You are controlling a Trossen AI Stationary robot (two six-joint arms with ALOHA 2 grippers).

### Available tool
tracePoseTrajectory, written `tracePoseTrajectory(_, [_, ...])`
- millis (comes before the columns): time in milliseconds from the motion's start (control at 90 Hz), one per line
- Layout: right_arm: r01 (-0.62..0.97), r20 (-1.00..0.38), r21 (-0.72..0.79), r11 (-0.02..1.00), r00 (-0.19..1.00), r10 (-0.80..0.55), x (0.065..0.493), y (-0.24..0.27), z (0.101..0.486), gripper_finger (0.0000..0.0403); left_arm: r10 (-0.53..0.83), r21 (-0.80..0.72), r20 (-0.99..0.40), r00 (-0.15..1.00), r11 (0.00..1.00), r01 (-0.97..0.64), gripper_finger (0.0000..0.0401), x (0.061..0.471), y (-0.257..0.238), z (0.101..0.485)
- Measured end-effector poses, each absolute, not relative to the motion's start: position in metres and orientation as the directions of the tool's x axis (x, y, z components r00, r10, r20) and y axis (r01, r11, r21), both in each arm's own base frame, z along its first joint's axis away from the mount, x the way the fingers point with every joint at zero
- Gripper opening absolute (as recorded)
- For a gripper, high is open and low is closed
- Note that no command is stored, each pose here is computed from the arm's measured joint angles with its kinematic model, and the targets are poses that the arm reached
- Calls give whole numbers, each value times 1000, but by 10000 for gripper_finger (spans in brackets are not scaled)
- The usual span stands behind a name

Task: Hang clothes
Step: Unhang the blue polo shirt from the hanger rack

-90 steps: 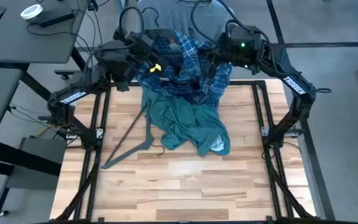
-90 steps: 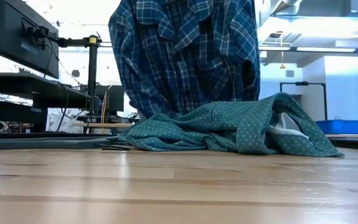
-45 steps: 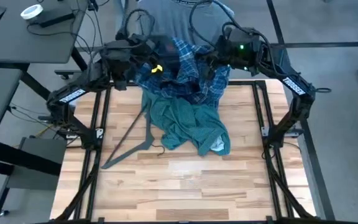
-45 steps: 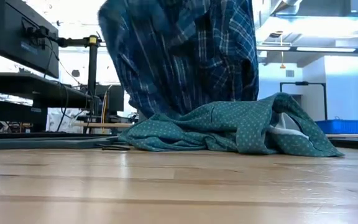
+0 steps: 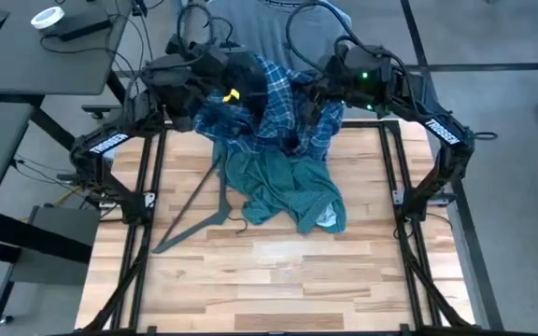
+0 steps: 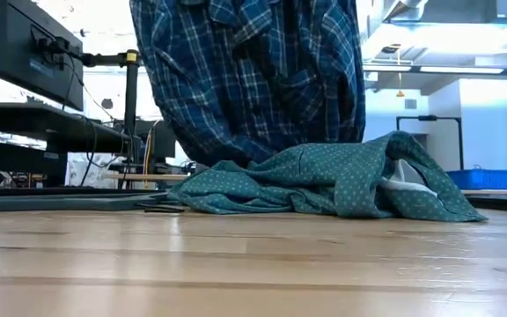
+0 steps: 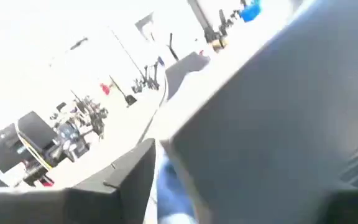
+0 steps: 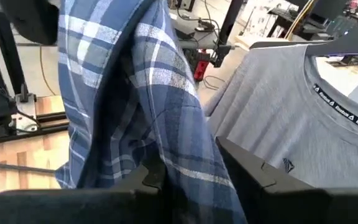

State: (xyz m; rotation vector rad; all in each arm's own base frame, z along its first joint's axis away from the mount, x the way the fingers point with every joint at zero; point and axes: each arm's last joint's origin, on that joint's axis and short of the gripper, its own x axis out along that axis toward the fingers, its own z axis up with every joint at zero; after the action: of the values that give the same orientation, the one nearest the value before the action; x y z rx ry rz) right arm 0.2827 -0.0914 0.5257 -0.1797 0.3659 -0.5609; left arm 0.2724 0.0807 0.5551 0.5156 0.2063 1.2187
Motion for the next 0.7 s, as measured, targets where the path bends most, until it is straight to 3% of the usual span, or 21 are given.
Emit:
tracePoseTrajectory(89, [483, -292, -268, 834, 784, -548, 281, -91, 526, 97, 928, 497, 138, 346, 237, -835, 149, 272, 78, 558])
tracePoseTrajectory(178, [469, -300, -285, 836, 785, -542, 281, -91, 525, 152, 939, 550, 110, 326, 216, -807, 75, 270, 78, 555])
tracePoseTrajectory(289, [449, -327, -324, 833, 773, -544, 271, -88, 526, 224, 958, 567, 82, 274, 181, -803, 73, 269, 78, 552])
tracePoseTrajectory(389, [484, -309, -252, 838, 780, -544, 259, -83, 533, 264, 974, 554, 57, 219, 151, -819, 73, 266, 79, 550])
tracePoseTrajectory(556, [458, -339, -67, 886, 825, -453, 254, -69, 533, 279, 977, 539, 40, 212, 157, -827, 72, 267, 80, 546])
tracePoseTrajectory(700, [405, -344, -42, 913, 852, -394, 276, -56, 526, 280, 982, 574, 21, 190, 144, -806, 72, 265, 84, 542])
